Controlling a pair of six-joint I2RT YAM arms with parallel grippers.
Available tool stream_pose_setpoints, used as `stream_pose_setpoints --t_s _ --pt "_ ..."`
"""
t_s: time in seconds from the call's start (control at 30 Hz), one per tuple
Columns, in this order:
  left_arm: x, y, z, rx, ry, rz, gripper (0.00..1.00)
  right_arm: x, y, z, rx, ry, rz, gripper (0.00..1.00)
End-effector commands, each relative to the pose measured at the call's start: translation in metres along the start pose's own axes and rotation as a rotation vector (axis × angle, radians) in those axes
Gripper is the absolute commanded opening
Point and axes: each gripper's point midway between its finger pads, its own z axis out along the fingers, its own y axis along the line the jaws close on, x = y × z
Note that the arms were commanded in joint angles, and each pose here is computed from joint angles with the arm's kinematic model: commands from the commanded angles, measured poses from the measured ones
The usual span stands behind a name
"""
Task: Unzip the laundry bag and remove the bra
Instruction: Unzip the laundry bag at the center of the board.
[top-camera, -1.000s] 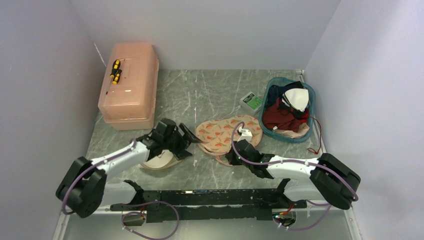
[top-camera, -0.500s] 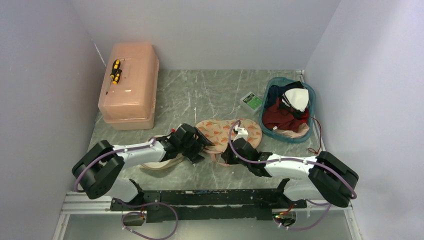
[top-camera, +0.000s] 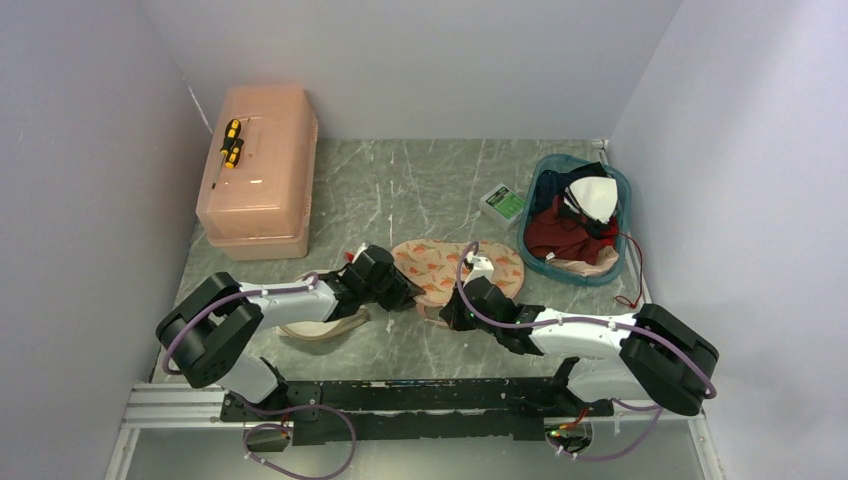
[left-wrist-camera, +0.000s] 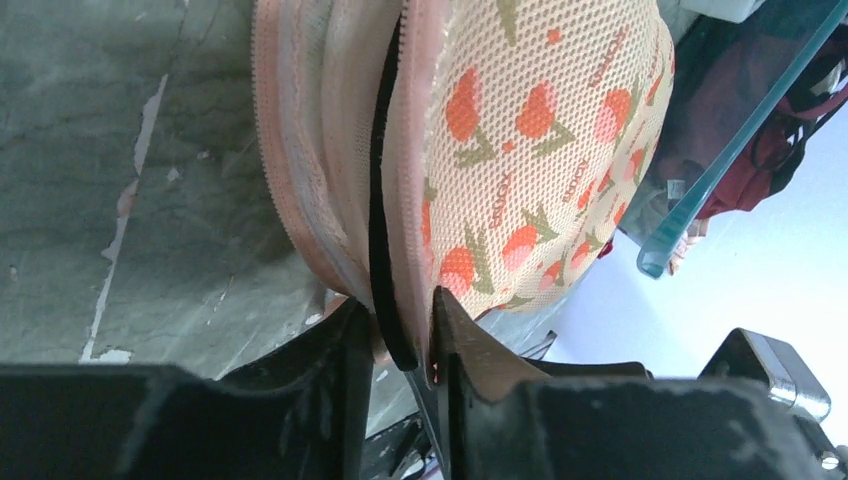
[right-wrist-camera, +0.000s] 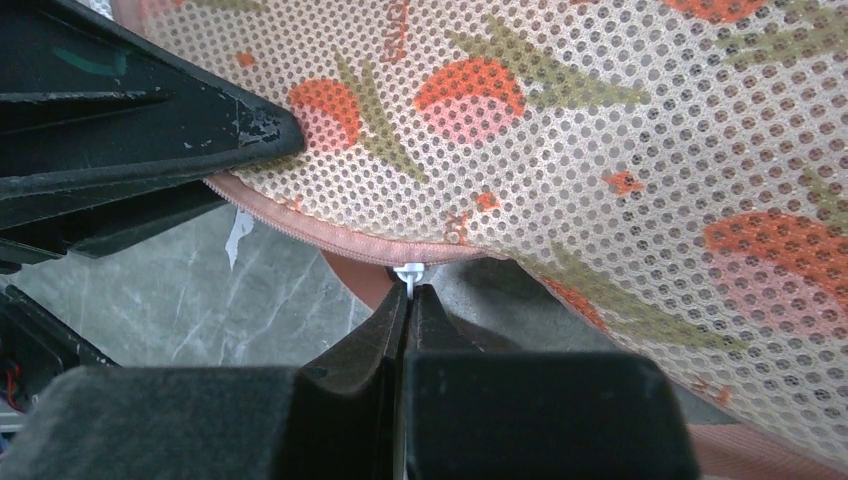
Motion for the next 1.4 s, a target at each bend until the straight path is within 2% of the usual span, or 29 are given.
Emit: stream_pose_setpoints --t_s 0.0,0.13,0.47,0.67,0.93,1.13,1.17,1.2,1.23,1.3,1.37 --pt "-0.009 -0.022 -0.001 0.063 -0.033 0.013 0.24 -0.012 0.008 -0.005 -0.013 -0.032 -0.018 0.00" --pt "-0.014 -0.021 -0.005 0.061 -0.043 0.017 0.03 -0.011 0.000 -0.011 0.021 -0.031 -0.038 0.00" --pt "-0.048 -0.022 -0.027 0.054 -0.130 0.070 0.03 -0.012 -0.040 -0.027 0.210 -0.031 -0.106 0.00" --pt "-0.075 -0.013 -0.037 -0.006 -0.143 0.137 0.03 -0.018 -0.046 -0.038 0.238 -0.059 -0.088 0.00" --pt "-0.105 -0.012 -0.039 -0.004 -0.071 0.221 0.03 -0.020 -0.054 -0.044 0.265 -0.085 -0.079 0.00" --pt "-0.109 -0.024 -0.016 0.004 0.065 0.319 0.03 -0.016 -0.045 -0.034 0.192 -0.093 -0.071 0.00" --pt "-0.109 -0.030 -0.012 0.023 0.089 0.326 0.06 -0.016 -0.041 -0.033 0.169 -0.096 -0.074 0.00" --pt "-0.106 -0.034 -0.008 0.047 0.124 0.327 0.14 -0.018 -0.036 -0.033 0.148 -0.106 -0.075 0.00" --pt "-0.107 -0.039 -0.008 0.057 0.132 0.330 0.24 -0.019 -0.034 -0.032 0.137 -0.108 -0.079 0.00" --pt "-0.106 -0.044 -0.011 0.053 0.146 0.334 0.55 -0.021 -0.031 -0.032 0.129 -0.111 -0.088 0.00" --pt "-0.109 -0.045 -0.025 0.016 0.115 0.338 0.68 -0.024 -0.029 -0.032 0.129 -0.112 -0.091 0.00"
